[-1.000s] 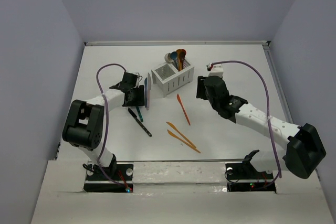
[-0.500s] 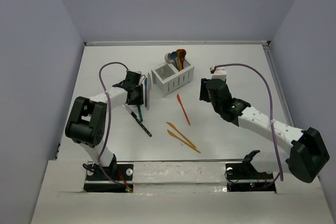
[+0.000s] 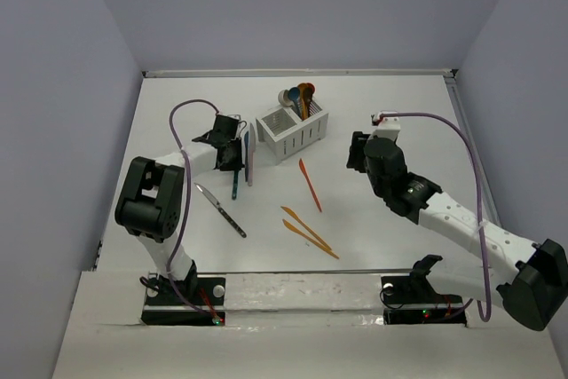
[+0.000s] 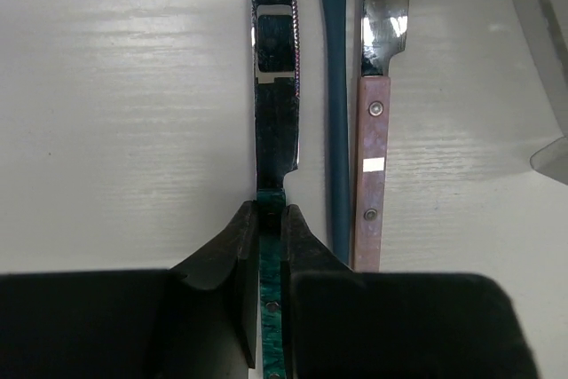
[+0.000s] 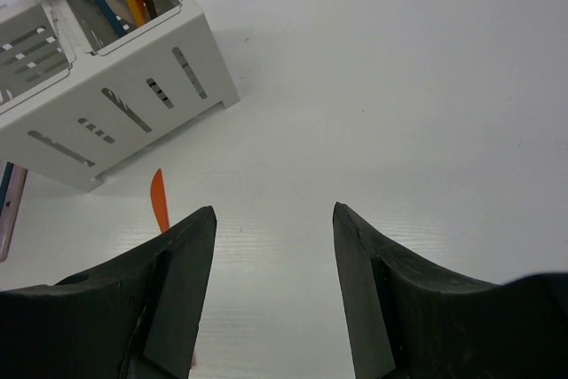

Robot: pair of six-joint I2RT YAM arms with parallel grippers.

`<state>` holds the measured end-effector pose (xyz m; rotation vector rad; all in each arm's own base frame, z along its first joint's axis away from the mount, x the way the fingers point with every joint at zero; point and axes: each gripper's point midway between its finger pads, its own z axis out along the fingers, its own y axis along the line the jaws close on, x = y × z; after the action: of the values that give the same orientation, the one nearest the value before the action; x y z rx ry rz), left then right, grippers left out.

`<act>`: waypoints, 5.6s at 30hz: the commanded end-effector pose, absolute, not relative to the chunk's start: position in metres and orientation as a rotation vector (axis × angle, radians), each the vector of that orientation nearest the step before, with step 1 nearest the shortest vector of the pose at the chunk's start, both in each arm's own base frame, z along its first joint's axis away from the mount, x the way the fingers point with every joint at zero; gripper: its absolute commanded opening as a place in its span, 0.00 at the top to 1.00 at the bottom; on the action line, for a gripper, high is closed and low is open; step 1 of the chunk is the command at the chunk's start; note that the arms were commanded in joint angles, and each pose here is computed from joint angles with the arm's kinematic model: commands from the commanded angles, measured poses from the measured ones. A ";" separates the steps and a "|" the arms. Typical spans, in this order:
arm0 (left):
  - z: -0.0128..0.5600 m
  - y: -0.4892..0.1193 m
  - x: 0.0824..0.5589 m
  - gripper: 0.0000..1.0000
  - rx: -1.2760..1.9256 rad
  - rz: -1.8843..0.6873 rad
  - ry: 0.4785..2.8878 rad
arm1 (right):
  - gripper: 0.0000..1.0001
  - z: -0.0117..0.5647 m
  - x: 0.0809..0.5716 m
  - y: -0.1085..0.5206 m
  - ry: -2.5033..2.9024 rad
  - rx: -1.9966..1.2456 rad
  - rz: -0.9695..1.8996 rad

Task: Sort the eating utensils into containers

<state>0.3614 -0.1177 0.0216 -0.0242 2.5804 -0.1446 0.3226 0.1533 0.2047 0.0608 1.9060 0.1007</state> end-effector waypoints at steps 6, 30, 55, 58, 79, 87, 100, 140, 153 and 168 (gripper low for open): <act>0.071 -0.111 0.411 0.98 -0.065 -0.244 2.368 | 0.39 0.226 0.313 0.141 1.827 0.095 0.119; 0.367 -0.123 0.451 0.99 -0.022 -0.476 1.243 | 0.39 0.235 0.320 0.153 1.807 0.067 0.158; 0.349 -0.234 0.425 0.99 0.305 -0.553 0.874 | 0.39 0.220 0.334 0.164 1.824 0.091 0.157; 0.334 -0.243 0.426 0.99 0.306 -0.580 0.883 | 0.39 0.221 0.331 0.162 1.820 0.090 0.155; 0.317 -0.218 0.417 0.41 0.221 -0.532 1.012 | 0.36 0.210 0.322 0.170 1.902 -0.010 0.169; 0.376 -0.180 0.412 0.41 0.129 -0.487 1.070 | 0.38 0.218 0.314 0.198 1.980 -0.153 0.271; 0.391 0.018 0.371 0.28 0.012 0.006 1.395 | 0.34 0.252 0.268 0.415 2.035 -0.818 0.492; 0.310 0.108 0.304 0.19 -0.115 0.199 1.581 | 0.43 0.002 0.214 0.507 2.533 -1.219 0.303; 0.319 0.113 0.300 0.18 -0.123 0.244 1.551 | 0.90 -0.063 0.182 0.447 2.609 -1.307 -0.047; 0.318 0.111 0.300 0.18 -0.115 0.232 1.558 | 0.76 -0.041 0.104 0.371 2.737 -1.196 -0.030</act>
<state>0.3022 0.1108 0.3018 -0.1405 1.6144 0.2092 0.1586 0.4517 0.0200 -1.0256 2.4565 0.2952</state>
